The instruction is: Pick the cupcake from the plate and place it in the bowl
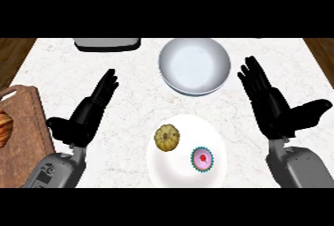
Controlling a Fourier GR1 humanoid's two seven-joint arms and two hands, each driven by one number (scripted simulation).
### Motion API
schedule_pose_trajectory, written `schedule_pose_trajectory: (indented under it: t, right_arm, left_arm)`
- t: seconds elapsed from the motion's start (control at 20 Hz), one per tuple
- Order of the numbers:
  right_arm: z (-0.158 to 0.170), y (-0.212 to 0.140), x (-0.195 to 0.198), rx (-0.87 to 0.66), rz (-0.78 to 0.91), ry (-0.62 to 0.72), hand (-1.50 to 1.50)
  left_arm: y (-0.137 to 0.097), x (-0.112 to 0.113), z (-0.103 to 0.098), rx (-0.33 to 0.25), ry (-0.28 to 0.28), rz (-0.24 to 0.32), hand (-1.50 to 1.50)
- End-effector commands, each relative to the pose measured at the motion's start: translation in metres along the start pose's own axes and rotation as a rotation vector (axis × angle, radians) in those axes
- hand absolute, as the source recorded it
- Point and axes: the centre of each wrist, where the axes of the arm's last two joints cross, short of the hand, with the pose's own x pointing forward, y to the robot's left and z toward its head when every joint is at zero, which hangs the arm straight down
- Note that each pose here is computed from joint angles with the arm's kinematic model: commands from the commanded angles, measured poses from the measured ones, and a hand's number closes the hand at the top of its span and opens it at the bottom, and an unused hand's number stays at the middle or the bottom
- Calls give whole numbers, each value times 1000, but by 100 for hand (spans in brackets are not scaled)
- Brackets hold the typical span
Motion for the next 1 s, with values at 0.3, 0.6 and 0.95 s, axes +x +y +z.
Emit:
schedule_pose_trajectory:
  t: [0.3,0.6,0.95]
  right_arm:
    - [25,-3,-23,285,842,15,150]
    - [121,93,-63,-94,318,-223,-150]
    - [160,87,-33,-143,491,-327,-150]
  left_arm:
    - [15,-13,6,126,93,-29,0]
    - [28,-27,22,215,107,-15,0]
    - [6,-18,18,181,95,-18,0]
